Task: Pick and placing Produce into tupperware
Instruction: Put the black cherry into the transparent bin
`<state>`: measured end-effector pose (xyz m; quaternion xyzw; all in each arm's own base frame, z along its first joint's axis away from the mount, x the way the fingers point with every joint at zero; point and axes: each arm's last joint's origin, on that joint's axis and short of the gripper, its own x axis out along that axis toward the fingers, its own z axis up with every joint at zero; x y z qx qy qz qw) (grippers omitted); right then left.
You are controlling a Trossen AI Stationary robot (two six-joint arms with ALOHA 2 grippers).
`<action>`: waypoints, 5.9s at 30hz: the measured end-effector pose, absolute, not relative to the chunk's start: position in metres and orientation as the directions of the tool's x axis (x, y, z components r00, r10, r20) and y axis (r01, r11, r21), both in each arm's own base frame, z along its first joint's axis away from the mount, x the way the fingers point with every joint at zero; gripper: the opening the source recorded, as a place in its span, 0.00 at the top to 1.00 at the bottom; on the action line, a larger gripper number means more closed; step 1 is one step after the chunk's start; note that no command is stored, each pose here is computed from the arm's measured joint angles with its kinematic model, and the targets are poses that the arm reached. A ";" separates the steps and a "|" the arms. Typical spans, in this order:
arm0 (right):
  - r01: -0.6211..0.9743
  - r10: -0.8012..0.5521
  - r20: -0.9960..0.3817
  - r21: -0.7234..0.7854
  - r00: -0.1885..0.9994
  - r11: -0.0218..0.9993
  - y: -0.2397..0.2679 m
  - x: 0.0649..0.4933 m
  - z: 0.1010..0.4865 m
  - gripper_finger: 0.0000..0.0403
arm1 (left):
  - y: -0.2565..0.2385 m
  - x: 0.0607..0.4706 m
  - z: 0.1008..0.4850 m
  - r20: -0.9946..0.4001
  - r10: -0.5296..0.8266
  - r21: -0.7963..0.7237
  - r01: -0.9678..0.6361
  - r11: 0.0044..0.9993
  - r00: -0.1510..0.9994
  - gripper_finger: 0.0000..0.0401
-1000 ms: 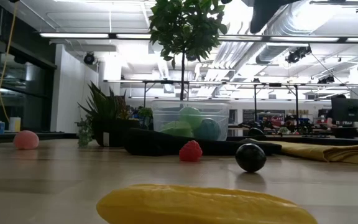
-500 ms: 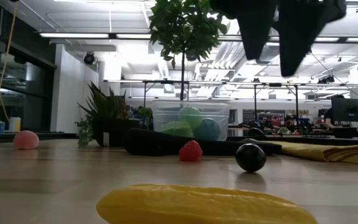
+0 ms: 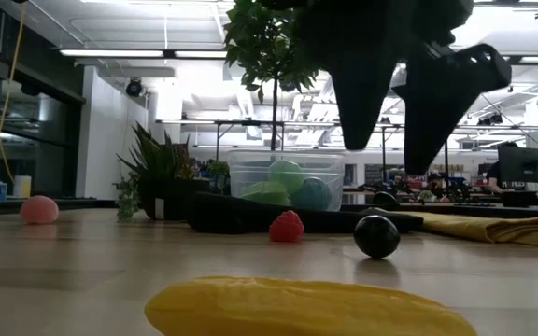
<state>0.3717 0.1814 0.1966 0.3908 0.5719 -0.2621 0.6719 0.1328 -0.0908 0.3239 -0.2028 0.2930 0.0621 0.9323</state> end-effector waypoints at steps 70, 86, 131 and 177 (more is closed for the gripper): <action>0.799 0.131 -0.980 0.198 0.150 0.567 0.169 0.391 0.156 0.62 | -0.089 0.132 0.322 -0.582 0.024 -0.306 -0.247 0.919 0.813 0.99; 0.796 0.141 -0.980 0.196 0.140 0.572 0.169 0.391 0.154 0.62 | -0.089 0.132 0.322 -0.582 0.024 -0.307 -0.247 0.919 0.813 0.99; 0.769 0.145 -0.980 0.198 0.138 0.608 0.169 0.394 0.160 0.75 | -0.090 0.132 0.323 -0.577 0.021 -0.322 -0.251 0.913 0.817 0.99; 0.667 -0.059 -0.973 0.108 0.223 0.737 0.089 0.429 0.254 0.75 | -0.090 0.132 0.323 -0.577 0.021 -0.318 -0.249 0.915 0.816 0.99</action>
